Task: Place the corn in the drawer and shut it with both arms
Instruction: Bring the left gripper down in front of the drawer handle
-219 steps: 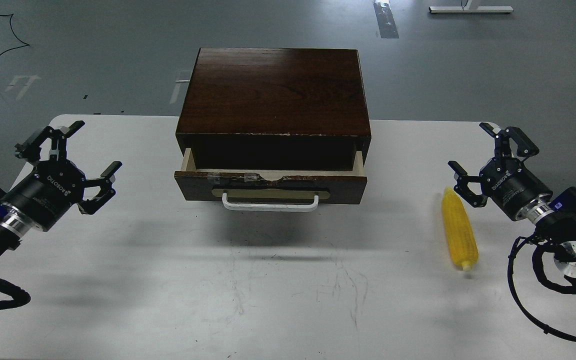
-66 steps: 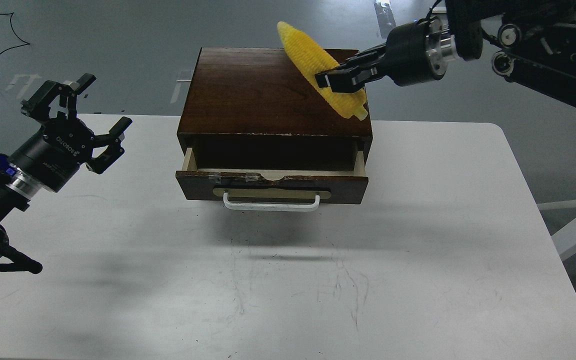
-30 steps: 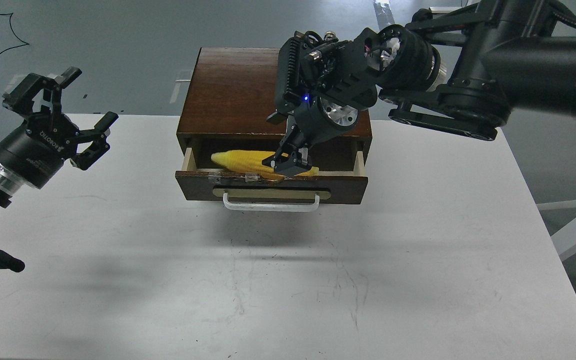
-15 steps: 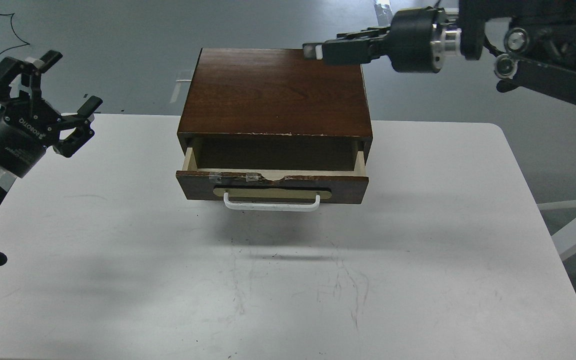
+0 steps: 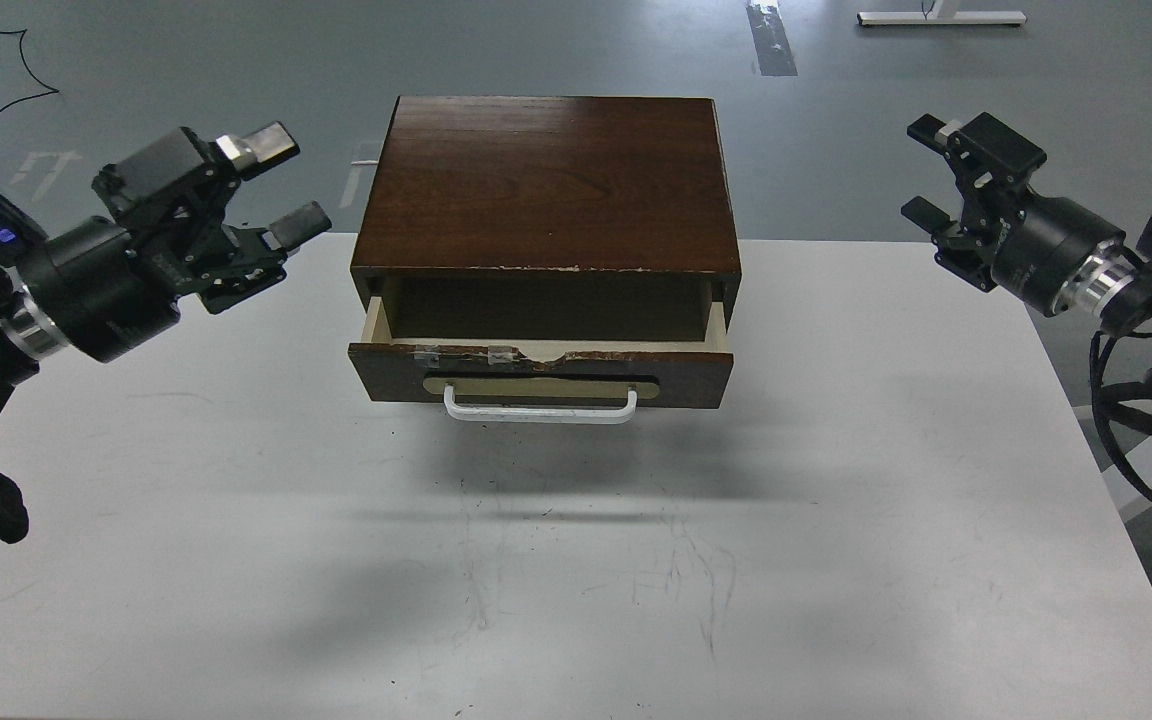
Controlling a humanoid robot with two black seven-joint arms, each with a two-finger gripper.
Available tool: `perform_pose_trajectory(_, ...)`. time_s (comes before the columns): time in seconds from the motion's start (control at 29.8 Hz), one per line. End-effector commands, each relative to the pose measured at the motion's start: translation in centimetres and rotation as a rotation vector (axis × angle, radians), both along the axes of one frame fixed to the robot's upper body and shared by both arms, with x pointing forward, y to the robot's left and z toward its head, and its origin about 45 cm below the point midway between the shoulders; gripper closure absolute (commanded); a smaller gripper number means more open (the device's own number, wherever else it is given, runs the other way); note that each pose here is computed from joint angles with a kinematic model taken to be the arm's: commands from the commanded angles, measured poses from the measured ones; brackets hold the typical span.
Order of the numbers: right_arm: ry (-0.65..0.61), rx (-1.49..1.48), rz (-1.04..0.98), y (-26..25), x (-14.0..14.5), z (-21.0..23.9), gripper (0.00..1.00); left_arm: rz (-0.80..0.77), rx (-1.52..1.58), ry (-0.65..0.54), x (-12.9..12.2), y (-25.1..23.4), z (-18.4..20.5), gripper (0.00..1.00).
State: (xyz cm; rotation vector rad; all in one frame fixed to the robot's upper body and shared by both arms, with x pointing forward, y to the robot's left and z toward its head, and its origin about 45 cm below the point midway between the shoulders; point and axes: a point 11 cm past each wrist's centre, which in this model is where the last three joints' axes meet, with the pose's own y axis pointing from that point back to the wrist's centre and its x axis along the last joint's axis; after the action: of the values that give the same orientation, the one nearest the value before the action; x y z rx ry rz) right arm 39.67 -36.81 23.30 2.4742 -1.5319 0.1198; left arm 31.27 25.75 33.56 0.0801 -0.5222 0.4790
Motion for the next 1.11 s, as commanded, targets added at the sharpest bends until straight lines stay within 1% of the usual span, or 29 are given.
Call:
perform_pose_trajectory(0.0,0.038,0.005,-0.020,-0.6,-1.1,-1.7,0.00,-0.114,0.163,-0.119,-1.7,-3.5,-1.9,0.02)
perform_pose_trajectory(0.07,0.047,0.005,-0.022,-0.7,-1.3,-2.1,0.00,-0.155,0.214,-0.146,-2.5,-4.9,-3.2,0.02)
perform_pose_trajectory(0.13,0.049,0.004,-0.025,-0.8,-1.3,-2.2,0.00,-0.187,0.245,-0.148,-3.1,-5.7,-4.4,0.02)
perform_pose_trajectory(0.24,0.052,-0.005,-0.038,-1.3,-1.3,-2.4,0.00,-0.266,0.328,-0.122,-4.8,-7.1,-7.5,0.02)
perform_pose_trajectory(0.37,0.052,-0.007,-0.041,-1.4,-1.2,-2.5,0.00,-0.331,0.361,-0.069,-6.4,-8.1,-10.1,0.05)
perform_pose_trajectory(0.4,0.052,-0.006,-0.040,-1.3,-1.2,-2.5,0.00,-0.335,0.351,-0.047,-6.9,-8.3,-10.8,0.06)
perform_pose_trajectory(0.61,0.052,-0.005,-0.039,-1.2,-1.2,-2.5,0.00,-0.271,0.334,-0.009,-7.3,-7.6,-12.9,0.13)
perform_pose_trajectory(0.67,0.054,-0.004,-0.038,-1.2,-1.3,-2.6,0.00,-0.257,0.325,0.002,-7.3,-7.6,-13.3,0.24)
perform_pose_trajectory(0.71,0.054,-0.006,-0.040,-1.3,-1.3,-2.5,0.00,-0.240,0.317,0.011,-7.3,-7.5,-13.7,0.43)
perform_pose_trajectory(0.77,0.055,-0.005,-0.039,-1.2,-1.3,-2.6,0.00,-0.214,0.308,0.014,-7.1,-7.3,-14.1,0.63)
perform_pose_trajectory(0.81,0.055,-0.005,-0.039,-1.2,-1.3,-2.6,0.00,-0.196,0.298,0.020,-7.1,-7.1,-14.3,0.83)
perform_pose_trajectory(0.84,0.053,-0.005,-0.038,-1.2,-1.3,-2.5,0.00,-0.187,0.295,0.027,-7.0,-7.0,-14.4,0.97)
perform_pose_trajectory(0.87,0.055,-0.005,-0.039,-1.3,-1.3,-2.6,0.00,-0.180,0.287,0.036,-7.1,-6.9,-14.6,1.00)
perform_pose_trajectory(1.08,0.056,-0.005,-0.037,-1.2,-1.3,-2.6,0.00,-0.134,0.278,0.044,-7.1,-6.4,-15.2,1.00)
